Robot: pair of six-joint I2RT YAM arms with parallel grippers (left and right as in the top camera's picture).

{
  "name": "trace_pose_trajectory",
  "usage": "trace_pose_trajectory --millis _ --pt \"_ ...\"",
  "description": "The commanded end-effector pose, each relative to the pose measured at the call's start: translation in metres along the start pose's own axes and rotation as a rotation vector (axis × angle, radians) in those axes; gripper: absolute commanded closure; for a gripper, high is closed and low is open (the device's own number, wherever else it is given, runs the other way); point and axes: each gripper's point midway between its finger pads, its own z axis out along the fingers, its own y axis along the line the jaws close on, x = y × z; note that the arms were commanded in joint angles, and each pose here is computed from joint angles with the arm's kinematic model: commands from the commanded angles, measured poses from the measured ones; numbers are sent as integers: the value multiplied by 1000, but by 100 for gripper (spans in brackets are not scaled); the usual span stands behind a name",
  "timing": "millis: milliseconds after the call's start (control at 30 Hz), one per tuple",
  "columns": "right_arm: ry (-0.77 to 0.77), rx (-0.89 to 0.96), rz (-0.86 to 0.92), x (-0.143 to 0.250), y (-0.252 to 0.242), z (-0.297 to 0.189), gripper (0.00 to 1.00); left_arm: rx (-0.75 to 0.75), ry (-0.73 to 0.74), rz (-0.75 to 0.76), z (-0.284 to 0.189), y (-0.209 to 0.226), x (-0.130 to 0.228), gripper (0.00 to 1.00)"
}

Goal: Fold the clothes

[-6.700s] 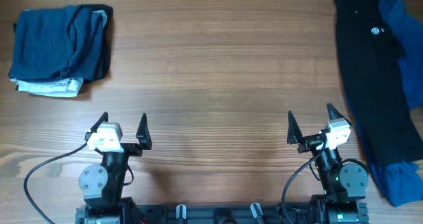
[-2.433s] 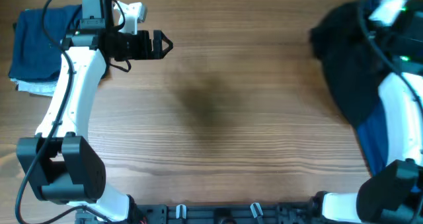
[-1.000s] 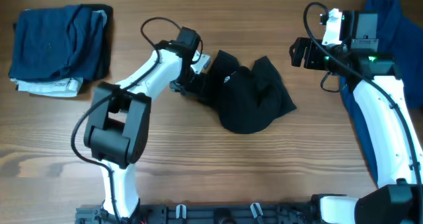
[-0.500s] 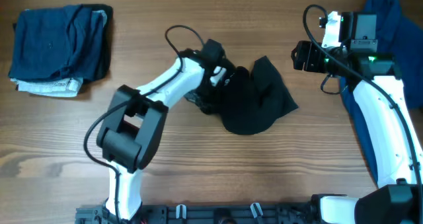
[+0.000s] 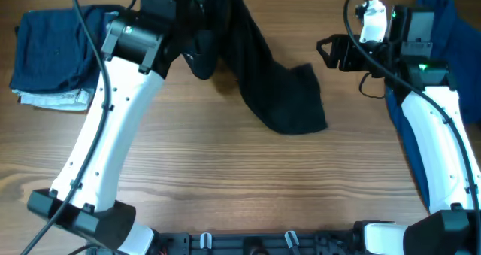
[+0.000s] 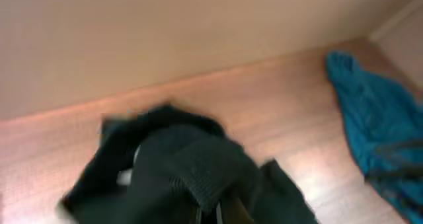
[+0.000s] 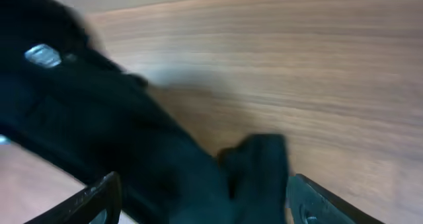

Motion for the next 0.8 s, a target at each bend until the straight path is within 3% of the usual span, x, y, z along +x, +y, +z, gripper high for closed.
trace_pose_trajectory --millis 0,100,233,400,600,700,767 --pt "-17 -157 -102 -6 38 -8 20 13 -151 4 -31 -8 -41 96" --pt "30 -126 -94 6 41 -3 20 15 -194 8 -33 -9 -51 96" --pt "156 58 -7 38 30 4 19 -117 -244 -12 -36 13 -62 96" --pt "242 31 -27 63 62 11 19 -232 -347 -79 -47 33 -83 96" --pt "419 177 86 118 36 19 20 -318 -445 -125 -62 48 -101 96" --pt "430 216 153 145 18 43 25 -323 -450 -126 -63 48 -102 96" --pt "422 225 197 157 10 59 35 -324 -442 -125 -62 49 -100 96"
